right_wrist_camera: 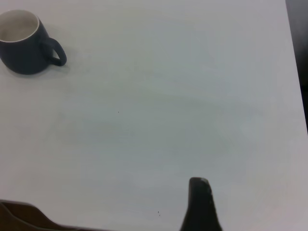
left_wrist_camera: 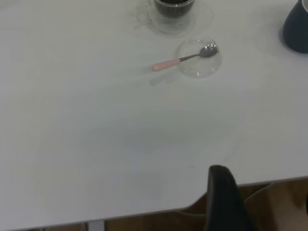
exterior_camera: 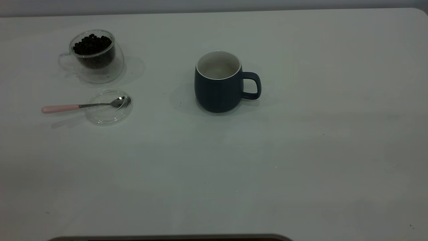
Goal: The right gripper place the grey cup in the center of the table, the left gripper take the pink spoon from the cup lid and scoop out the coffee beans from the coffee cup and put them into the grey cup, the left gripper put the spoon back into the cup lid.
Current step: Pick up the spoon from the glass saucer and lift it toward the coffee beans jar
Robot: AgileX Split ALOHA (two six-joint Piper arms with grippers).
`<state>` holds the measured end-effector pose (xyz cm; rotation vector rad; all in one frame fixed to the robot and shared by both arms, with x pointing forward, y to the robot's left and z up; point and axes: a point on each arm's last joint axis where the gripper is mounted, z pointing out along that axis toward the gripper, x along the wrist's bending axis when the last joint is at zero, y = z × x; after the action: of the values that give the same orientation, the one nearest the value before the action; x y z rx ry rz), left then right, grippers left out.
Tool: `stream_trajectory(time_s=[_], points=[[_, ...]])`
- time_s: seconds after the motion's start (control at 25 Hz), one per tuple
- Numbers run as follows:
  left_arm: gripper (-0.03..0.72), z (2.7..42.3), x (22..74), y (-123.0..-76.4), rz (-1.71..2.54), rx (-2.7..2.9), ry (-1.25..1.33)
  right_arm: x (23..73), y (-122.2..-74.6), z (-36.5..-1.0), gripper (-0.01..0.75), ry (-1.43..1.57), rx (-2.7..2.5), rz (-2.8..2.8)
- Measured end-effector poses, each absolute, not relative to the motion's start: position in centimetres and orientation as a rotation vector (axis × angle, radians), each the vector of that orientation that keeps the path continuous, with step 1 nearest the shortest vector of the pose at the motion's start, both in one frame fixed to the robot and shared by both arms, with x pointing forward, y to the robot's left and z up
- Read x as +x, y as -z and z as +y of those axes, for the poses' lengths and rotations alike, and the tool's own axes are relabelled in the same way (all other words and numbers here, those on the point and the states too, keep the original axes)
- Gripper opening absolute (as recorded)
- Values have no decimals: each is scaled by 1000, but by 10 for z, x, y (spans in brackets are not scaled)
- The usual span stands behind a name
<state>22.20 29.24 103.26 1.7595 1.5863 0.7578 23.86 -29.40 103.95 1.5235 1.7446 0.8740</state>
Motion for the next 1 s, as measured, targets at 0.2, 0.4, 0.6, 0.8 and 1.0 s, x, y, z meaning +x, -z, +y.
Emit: stream_trajectory(time_s=[0.2, 0.4, 0.6, 0.8, 1.0], points=[[463, 293, 237, -1057, 1608, 1678, -759, 239, -1040, -294, 588, -874, 1523, 1745], [517, 294, 295, -1093, 1698, 1728, -665, 239, -1040, -294, 588, -874, 1523, 1745], [658, 292, 382, -1099, 1751, 1787, -534, 239, -1040, -294, 588, -874, 1523, 1745], [711, 287, 461, -1080, 1790, 1823, -371, 239, -1040, -294, 588, -874, 1523, 1745], [711, 291, 527, -1061, 1839, 1833, -221, 239, -1040, -294, 588, -874, 1523, 1745]])
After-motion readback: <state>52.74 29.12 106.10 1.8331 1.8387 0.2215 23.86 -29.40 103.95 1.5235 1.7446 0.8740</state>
